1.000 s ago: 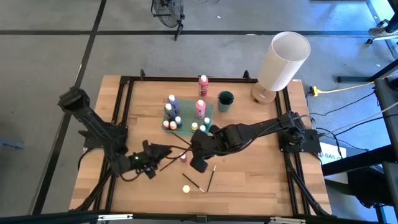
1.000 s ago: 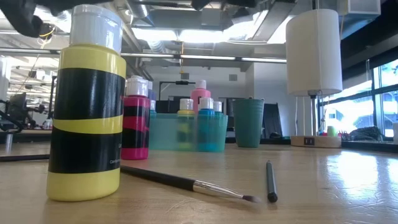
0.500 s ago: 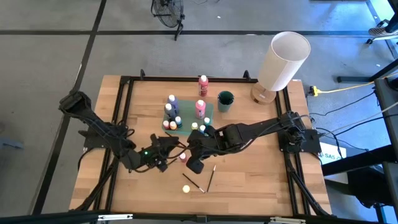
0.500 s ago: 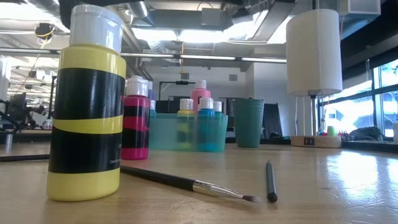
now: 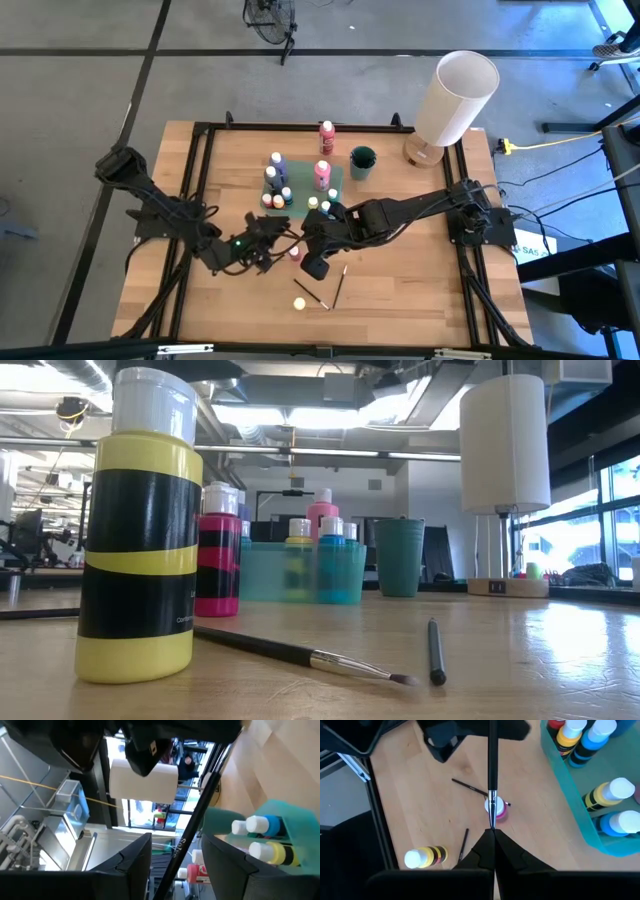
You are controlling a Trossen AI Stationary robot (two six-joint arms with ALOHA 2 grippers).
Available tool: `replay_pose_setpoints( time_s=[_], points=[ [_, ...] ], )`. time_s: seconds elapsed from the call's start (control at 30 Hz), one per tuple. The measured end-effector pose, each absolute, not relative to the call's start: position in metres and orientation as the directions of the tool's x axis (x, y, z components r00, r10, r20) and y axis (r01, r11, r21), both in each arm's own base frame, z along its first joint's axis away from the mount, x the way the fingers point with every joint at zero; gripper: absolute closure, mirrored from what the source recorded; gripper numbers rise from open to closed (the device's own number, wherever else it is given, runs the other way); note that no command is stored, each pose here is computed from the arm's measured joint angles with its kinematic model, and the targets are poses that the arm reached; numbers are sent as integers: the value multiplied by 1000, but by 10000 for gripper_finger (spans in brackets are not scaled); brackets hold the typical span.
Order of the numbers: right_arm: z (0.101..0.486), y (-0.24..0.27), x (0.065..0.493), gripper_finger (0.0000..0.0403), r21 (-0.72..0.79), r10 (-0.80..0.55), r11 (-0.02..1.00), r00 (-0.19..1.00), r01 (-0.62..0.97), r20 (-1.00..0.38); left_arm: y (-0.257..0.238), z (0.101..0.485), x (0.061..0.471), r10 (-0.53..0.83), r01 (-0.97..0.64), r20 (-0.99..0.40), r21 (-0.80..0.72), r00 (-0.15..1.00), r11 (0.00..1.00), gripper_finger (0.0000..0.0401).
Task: Pick & Place Paint Supplies
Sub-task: Put the black paint brush into the dark green cup
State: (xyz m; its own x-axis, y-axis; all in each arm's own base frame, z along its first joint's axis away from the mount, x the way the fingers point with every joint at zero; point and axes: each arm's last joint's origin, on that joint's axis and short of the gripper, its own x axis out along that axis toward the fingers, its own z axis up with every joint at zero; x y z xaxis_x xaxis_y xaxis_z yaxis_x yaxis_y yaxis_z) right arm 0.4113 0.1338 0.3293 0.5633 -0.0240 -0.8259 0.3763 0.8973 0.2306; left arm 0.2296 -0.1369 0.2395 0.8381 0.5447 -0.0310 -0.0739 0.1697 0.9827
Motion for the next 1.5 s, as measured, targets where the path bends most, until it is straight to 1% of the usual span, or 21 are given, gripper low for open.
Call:
replay_pose_setpoints(
  time_s=[0.13, 0.23, 0.33, 0.47, 0.7, 0.87, 0.93, 1.03, 1.17, 1.3, 1.5],
  points=[
    [329, 134, 411, 403, 230, -24, 898, 563, 376, -826, -143, 239, 226, 525, -69, -31, 983, 850, 170, 233],
    [329, 134, 411, 403, 230, -24, 897, 563, 377, -826, -145, 237, 224, 518, -45, -41, 987, 855, 153, 233],
    [329, 134, 411, 403, 230, -25, 897, 563, 377, -826, -145, 235, 224, 519, -22, -53, 990, 853, 137, 243],
    [329, 134, 411, 403, 230, -25, 897, 563, 377, -826, -144, 234, 224, 524, -16, -56, 991, 850, 132, 273],
    [329, 134, 411, 403, 230, -25, 897, 563, 377, -826, -144, 234, 224, 524, -20, -56, 990, 850, 139, 341],
    [331, 134, 411, 403, 233, -22, 898, 568, 374, -823, -143, 229, 224, 526, 20, -73, 994, 847, 106, 386],
    [331, 134, 411, 403, 225, -25, 904, 569, 364, -822, -143, 228, 224, 535, 22, -75, 994, 841, 104, 388],
    [331, 134, 412, 399, 218, -24, 912, 576, 347, -817, -143, 228, 223, 547, 2, -72, 992, 834, 128, 387],
    [332, 134, 412, 381, 198, -20, 931, 582, 308, -813, -145, 229, 221, 543, -3, -70, 991, 837, 133, 387],
    [331, 135, 413, 363, 214, 17, 936, 573, 278, -819, -146, 227, 220, 545, -4, -74, 990, 835, 142, 387],
    [330, 138, 412, 348, 257, 97, 941, 552, 219, -828, -146, 226, 219, 552, -1, -76, 990, 830, 138, 388]
  ],
)
